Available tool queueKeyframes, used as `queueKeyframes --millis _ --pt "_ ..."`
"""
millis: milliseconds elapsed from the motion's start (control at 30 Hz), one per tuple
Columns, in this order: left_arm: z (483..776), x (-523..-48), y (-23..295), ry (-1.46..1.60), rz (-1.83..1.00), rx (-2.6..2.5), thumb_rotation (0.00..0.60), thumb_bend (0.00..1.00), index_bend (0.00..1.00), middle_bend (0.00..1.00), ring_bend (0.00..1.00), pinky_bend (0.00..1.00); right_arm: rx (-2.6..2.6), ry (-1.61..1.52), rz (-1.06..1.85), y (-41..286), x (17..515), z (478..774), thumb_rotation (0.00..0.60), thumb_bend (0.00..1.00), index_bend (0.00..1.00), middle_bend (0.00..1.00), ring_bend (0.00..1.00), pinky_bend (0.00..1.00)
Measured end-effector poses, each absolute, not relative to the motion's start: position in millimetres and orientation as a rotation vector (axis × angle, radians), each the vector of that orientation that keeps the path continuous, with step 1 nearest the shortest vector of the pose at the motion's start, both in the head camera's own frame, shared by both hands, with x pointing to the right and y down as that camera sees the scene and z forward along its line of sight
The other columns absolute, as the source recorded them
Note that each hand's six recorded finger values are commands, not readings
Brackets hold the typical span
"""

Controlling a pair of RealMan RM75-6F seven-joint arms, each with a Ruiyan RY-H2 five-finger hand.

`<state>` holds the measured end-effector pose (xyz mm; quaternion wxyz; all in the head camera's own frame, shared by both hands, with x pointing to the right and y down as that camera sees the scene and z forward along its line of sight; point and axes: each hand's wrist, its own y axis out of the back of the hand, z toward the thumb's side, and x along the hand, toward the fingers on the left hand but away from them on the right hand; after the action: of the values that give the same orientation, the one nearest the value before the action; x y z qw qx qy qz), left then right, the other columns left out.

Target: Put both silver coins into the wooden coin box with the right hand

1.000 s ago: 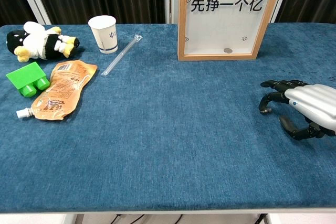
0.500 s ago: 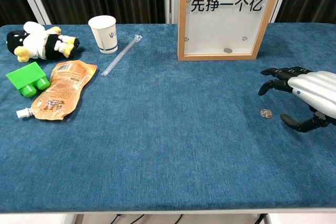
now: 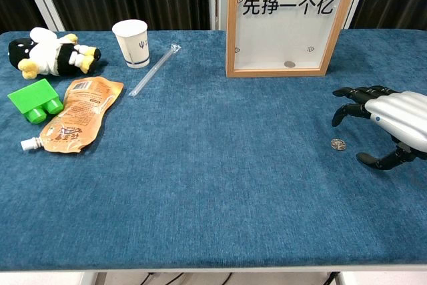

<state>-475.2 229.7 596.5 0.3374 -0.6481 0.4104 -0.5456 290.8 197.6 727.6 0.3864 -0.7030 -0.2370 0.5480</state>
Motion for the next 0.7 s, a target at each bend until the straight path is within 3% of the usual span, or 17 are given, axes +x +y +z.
queueKeyframes --millis 700 --pt "597.1 -475.5 228.7 1.070 -1.420 -1.689 0.600 0.09 0.06 0.01 0.00 0.00 -1.808 -0.610 1.395 200.2 290.1 734.3 0.600 0.28 0.39 0.04 0.00 0.00"
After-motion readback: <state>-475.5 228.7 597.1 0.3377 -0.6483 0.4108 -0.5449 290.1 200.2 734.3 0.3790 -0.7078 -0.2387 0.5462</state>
